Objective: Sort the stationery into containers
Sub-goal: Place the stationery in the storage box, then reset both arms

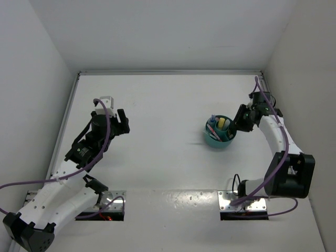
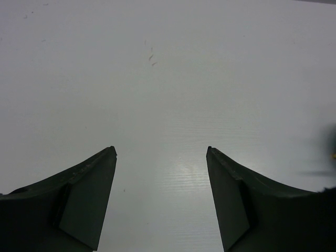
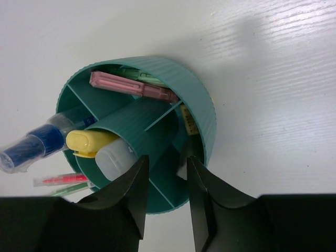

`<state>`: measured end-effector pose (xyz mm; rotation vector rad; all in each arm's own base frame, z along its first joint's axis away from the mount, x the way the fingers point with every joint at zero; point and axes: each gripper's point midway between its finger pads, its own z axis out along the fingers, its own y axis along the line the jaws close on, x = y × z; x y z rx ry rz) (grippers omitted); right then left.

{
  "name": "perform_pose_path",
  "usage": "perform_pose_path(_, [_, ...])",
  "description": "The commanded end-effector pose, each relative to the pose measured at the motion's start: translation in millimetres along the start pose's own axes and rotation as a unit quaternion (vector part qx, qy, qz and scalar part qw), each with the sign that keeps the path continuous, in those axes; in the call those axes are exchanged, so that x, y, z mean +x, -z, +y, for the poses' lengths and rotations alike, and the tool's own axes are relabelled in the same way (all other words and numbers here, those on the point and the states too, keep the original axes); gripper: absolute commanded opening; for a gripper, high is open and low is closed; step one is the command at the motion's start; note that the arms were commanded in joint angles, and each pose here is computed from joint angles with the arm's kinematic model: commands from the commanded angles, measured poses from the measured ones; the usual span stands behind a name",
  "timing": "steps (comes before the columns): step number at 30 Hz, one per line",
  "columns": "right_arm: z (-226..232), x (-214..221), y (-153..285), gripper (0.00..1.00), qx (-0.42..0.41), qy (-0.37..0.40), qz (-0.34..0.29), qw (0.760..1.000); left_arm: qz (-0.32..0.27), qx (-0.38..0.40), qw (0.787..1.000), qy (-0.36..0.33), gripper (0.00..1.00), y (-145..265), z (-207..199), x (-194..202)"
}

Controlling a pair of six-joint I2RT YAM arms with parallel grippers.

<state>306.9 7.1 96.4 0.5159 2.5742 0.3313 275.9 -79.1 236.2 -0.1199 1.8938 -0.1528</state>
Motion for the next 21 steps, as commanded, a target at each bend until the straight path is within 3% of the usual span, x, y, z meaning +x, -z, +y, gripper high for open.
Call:
perform_pose_path(1, [1.7, -0.8, 5.3, 0.35, -0.009, -0.001, -0.004, 1.000, -0.017, 0.005, 1.000, 0.006, 0.75, 1.1, 0.0, -8.6])
perform_pose_path(3, [0.7, -4.4, 10.3, 0.35, -0.010, 0.002, -0.015, 1.000, -0.017, 0.005, 1.000, 0.006, 0.75, 1.1, 0.0, -8.6])
perform_pose_path(5, [0.3, -10.5, 21.8, 0.28, -0.005, 0.021, -0.035, 0.999, -0.017, 0.005, 1.000, 0.006, 0.75, 1.1, 0.0, -8.6])
perform_pose_path(6, [4.2, -16.7, 36.0, 0.20, -0.012, 0.041, -0.062, 0.997, -0.017, 0.005, 1.000, 0.006, 0.75, 1.1, 0.0, -8.6])
perform_pose_path(8, [19.9, -26.2, 53.7, 0.00, -0.056, 0.116, -0.101, 0.986, -0.010, 0.011, 1.000, -0.001, 0.65, -0.5, -2.5, -5.8])
perform_pose_path(9, [30.9, -27.8, 63.3, 0.00, -0.094, 0.222, -0.120, 0.963, -0.011, 0.031, 0.999, 0.002, 0.37, -0.2, -10.1, -6.8])
perform_pose_path(11, [40.8, -37.3, 85.4, 0.03, -0.108, 0.292, -0.194, 0.930, -0.006, 0.055, 0.998, -0.010, 0.09, -0.4, -17.3, -3.5])
perform_pose_path(12, [34.5, -35.1, 81.5, 0.13, -0.095, 0.300, -0.215, 0.924, 0.000, 0.073, 0.997, -0.011, 0.01, -1.8, -24.6, -0.8])
perform_pose_path(13, [42.0, -57.1, 93.9, 0.32, -0.093, 0.306, -0.284, 0.904, 0.008, 0.079, 0.997, -0.018, 0.00, -3.6, -27.1, 2.9])
perform_pose_path(14, [46.4, -62.0, 100.9, 0.99, -0.093, 0.303, -0.315, 0.895, 0.014, 0.082, 0.996, -0.019, 0.00, -5.1, -28.7, 5.5])
perform_pose_path(15, [45.6, -63.7, 108.9, 1.00, -0.088, 0.264, -0.347, 0.896, 0.013, 0.082, 0.996, -0.025, 0.06, -5.1, -28.3, 5.5])
perform_pose_path(16, [52.0, -74.7, 122.0, 1.00, -0.095, 0.248, -0.379, 0.886, 0.021, 0.080, 0.996, -0.027, 0.44, -8.3, -28.4, 9.4])
perform_pose_path(17, [49.7, -76.1, 122.2, 1.00, -0.092, 0.224, -0.381, 0.893, 0.026, 0.079, 0.996, -0.029, 0.64, -10.4, -28.5, 12.0])
perform_pose_path(19, [53.6, -80.6, 128.0, 1.00, -0.101, 0.191, -0.379, 0.900, 0.024, 0.074, 0.997, -0.029, 0.92, -10.8, -26.7, 11.4])
perform_pose_path(20, [56.5, -80.9, 127.4, 1.00, -0.108, 0.189, -0.372, 0.902, 0.023, 0.068, 0.997, -0.025, 0.99, -11.2, -25.1, 10.8])
perform_pose_path(21, [57.5, -80.2, 127.3, 1.00, -0.110, 0.195, -0.371, 0.901, 0.023, 0.068, 0.997, -0.025, 0.99, -11.2, -25.1, 10.8])
